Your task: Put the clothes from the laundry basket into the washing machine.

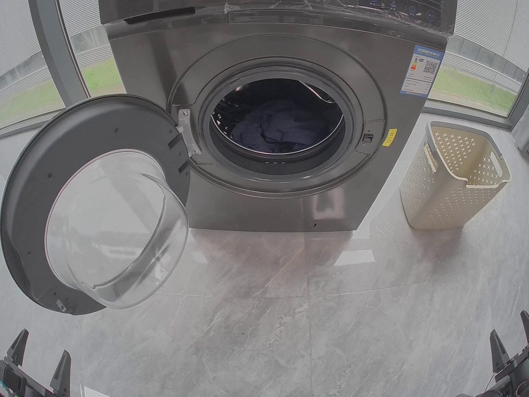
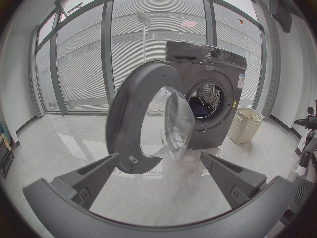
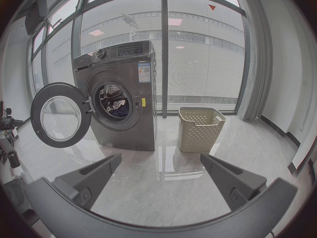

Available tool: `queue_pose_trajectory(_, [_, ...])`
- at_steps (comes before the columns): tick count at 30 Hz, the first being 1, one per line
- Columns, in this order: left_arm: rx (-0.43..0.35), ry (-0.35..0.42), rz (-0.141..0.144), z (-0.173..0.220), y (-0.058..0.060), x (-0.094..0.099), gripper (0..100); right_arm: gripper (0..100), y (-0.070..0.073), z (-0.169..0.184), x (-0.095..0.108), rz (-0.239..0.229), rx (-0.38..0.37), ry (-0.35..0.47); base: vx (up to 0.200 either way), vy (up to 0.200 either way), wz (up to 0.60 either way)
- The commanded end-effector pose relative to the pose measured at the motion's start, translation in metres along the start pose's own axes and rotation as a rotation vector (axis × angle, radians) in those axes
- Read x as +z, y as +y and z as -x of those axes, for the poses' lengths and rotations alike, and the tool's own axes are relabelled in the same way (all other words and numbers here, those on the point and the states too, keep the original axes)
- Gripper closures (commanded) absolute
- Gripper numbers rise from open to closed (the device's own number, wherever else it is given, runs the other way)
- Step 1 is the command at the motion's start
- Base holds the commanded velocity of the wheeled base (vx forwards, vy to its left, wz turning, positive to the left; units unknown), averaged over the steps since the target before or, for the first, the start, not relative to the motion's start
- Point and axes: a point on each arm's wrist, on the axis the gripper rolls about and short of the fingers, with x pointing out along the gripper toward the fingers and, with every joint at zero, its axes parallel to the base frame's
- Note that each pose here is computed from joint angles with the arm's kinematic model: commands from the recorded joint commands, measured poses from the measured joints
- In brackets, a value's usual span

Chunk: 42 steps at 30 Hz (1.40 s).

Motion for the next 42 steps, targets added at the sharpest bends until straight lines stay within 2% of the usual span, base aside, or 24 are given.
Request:
queue_pose_trajectory(1, [-0.001, 0.009, 0.006, -0.0007, 0.0, -0.0046, 0, 0, 0.0, -0.0007, -0.0051, 0.0, 0.0, 0.009, 0.0, 0.0, 0.0])
queue_pose_trajectory(12, [0.001, 0.009, 0.0, -0.0007, 0.0, -0.0046, 0, 0, 0.0, -0.0007, -0.0051, 0.0, 0.0, 0.009, -0.164, 0.0, 0.0])
queue_pose_trajectory(19, [0.001, 0.009, -0.002, -0.0007, 0.0, -0.0046, 0, 0, 0.0, -0.0007, -0.0051, 0.0, 0.002, 0.009, 0.0, 0.0, 0.0])
queue_pose_trajectory(39, [-0.001, 0.009, 0.004, -0.0007, 0.0, -0.0046, 0, 0, 0.0, -0.0007, -0.0051, 0.0, 0.002, 0.009, 0.0, 0.2, 0.0])
queue_pose_trajectory(42, [0.001, 0.009, -0.007, -0.0007, 0.0, -0.0046, 0, 0, 0.0, -0.0007, -0.0051, 0.0, 0.002, 0.009, 0.0, 0.0, 0.0])
